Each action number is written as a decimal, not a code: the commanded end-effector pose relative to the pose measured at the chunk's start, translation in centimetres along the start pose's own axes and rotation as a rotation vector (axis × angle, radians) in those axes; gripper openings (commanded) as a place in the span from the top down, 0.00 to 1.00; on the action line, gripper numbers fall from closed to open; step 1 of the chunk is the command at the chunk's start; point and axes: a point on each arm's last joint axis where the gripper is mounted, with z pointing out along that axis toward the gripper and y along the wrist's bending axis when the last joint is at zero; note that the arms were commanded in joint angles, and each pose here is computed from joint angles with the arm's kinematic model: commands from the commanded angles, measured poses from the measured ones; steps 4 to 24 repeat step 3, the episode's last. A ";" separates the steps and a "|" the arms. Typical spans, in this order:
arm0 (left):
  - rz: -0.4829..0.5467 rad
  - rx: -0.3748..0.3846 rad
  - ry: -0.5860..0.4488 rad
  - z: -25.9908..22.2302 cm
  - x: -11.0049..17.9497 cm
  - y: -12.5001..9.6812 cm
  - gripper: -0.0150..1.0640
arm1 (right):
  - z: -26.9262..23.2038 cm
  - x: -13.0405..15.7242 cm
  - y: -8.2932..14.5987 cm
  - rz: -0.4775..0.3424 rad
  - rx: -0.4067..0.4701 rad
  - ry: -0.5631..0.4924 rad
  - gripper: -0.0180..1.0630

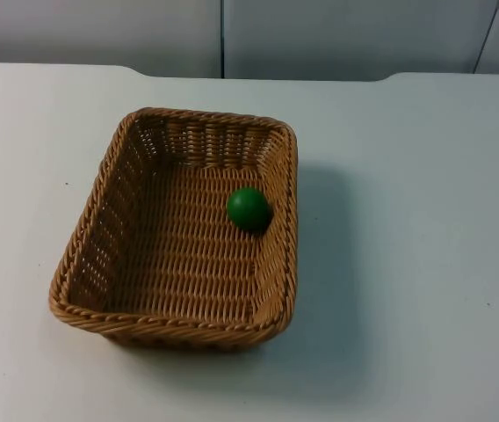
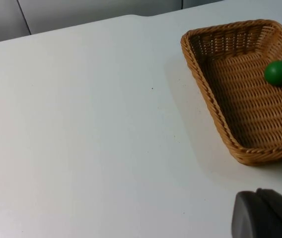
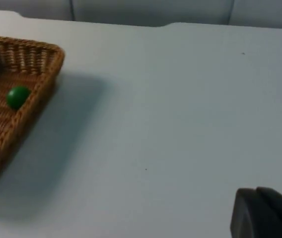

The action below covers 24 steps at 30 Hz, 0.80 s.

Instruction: Pick up the basket with the left hand and place the ball into the basket with the right hand.

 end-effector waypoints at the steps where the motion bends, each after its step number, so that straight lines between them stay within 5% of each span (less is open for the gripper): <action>1: 0.003 0.008 -0.009 0.0 0.0 0.0 0.99 | 0.0 -0.1 0.1 0.025 0.050 -0.015 0.99; 24: 0.003 0.008 -0.009 0.0 0.0 0.0 0.99 | 0.0 -0.2 0.1 0.040 0.080 -0.014 0.99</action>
